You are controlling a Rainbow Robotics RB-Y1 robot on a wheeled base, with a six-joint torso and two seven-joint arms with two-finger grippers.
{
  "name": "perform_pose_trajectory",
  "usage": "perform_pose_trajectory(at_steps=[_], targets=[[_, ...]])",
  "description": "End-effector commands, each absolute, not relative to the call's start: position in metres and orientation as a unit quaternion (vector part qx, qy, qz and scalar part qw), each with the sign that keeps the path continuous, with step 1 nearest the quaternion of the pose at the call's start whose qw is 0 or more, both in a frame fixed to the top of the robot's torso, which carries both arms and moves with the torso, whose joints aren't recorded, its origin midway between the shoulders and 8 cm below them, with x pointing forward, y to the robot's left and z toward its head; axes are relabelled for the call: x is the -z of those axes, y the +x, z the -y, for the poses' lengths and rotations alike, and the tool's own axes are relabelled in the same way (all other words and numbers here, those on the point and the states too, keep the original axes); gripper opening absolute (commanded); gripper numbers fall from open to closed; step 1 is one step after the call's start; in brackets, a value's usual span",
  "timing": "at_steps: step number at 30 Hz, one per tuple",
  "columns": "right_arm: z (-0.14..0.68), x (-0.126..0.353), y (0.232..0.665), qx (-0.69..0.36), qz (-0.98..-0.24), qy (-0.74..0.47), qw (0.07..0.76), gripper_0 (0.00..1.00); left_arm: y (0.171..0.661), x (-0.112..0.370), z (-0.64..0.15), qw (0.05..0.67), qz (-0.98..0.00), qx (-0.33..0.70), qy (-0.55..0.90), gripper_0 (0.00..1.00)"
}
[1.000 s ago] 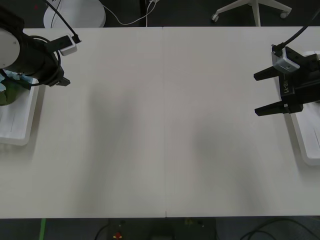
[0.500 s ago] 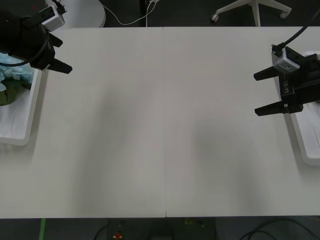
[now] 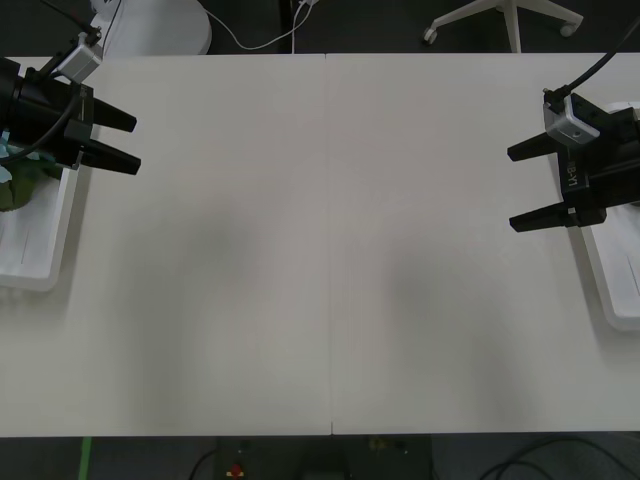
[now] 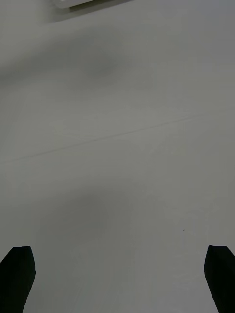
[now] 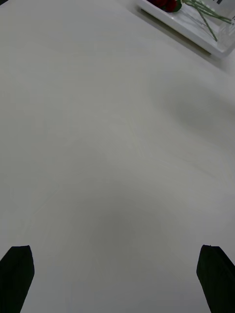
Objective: Put the red flowers into the right box and the blue flowers into the left box
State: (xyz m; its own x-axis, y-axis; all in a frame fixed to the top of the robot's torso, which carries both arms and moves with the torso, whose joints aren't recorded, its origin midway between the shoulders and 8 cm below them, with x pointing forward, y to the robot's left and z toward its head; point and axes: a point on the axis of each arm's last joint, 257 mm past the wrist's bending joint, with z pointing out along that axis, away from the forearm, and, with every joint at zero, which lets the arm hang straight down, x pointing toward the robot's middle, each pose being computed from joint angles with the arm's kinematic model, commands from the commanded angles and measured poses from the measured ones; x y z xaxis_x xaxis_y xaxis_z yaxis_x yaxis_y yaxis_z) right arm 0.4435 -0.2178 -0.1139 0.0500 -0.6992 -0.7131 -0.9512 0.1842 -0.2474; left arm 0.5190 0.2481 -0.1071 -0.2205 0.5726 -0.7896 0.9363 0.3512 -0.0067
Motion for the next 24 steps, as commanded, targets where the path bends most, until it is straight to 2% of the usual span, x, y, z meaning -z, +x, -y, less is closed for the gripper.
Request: perform_pose_trajectory(at_steps=[1,24], targets=[[0.224,0.092,0.452,-0.142,-0.664,-0.621,0.392,1.00,0.526,0.062,-0.272,0.382,-0.743,0.233,0.498,0.96],[0.224,0.092,0.452,-0.142,-0.664,-0.621,0.392,1.00,0.493,0.069,-0.261,0.341,-0.734,0.276,0.519,0.96]])
